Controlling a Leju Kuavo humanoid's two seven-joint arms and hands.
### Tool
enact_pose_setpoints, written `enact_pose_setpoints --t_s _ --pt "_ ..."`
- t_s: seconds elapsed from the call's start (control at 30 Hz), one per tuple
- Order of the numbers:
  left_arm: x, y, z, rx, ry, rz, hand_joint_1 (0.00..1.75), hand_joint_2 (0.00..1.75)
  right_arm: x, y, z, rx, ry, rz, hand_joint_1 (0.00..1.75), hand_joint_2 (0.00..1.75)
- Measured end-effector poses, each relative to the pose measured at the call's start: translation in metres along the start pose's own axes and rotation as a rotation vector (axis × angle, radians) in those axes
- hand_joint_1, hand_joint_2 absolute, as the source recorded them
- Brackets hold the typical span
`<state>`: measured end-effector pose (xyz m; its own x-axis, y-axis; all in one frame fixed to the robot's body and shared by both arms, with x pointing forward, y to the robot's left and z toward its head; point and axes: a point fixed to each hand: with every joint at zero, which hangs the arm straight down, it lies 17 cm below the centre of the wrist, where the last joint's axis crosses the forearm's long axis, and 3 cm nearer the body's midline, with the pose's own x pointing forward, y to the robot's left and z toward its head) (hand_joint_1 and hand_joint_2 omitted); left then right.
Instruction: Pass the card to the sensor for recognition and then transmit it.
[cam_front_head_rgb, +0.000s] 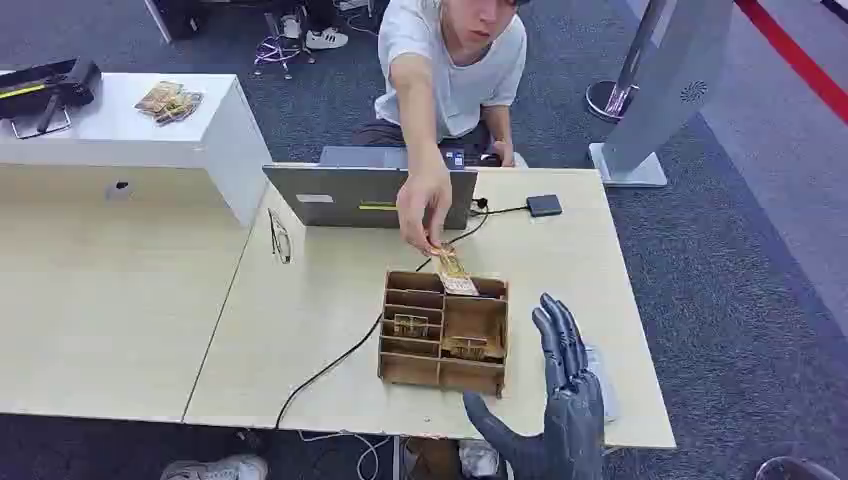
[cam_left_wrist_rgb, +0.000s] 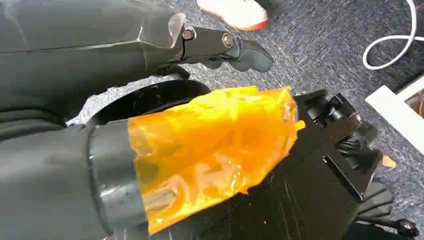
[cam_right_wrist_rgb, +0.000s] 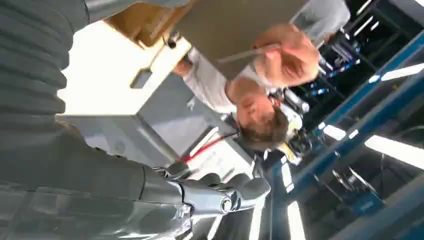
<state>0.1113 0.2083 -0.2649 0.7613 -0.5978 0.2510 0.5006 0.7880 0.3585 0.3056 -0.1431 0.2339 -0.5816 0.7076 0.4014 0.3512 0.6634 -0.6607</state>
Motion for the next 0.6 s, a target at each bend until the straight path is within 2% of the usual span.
enact_pose_setpoints --t_s 0.3,0.6 --pt "0.002 -0.003 0.000 -0.018 -0.009 -0.035 0.00 0.00 -0.005 -0.013 -0.028 -0.050 -0.049 0.231 0.00 1.75" --pt "0.005 -0.005 0.001 -0.027 -0.025 -0.063 0.00 0.00 -0.009 -0.013 -0.053 -0.060 -0.061 0.330 0.00 1.75"
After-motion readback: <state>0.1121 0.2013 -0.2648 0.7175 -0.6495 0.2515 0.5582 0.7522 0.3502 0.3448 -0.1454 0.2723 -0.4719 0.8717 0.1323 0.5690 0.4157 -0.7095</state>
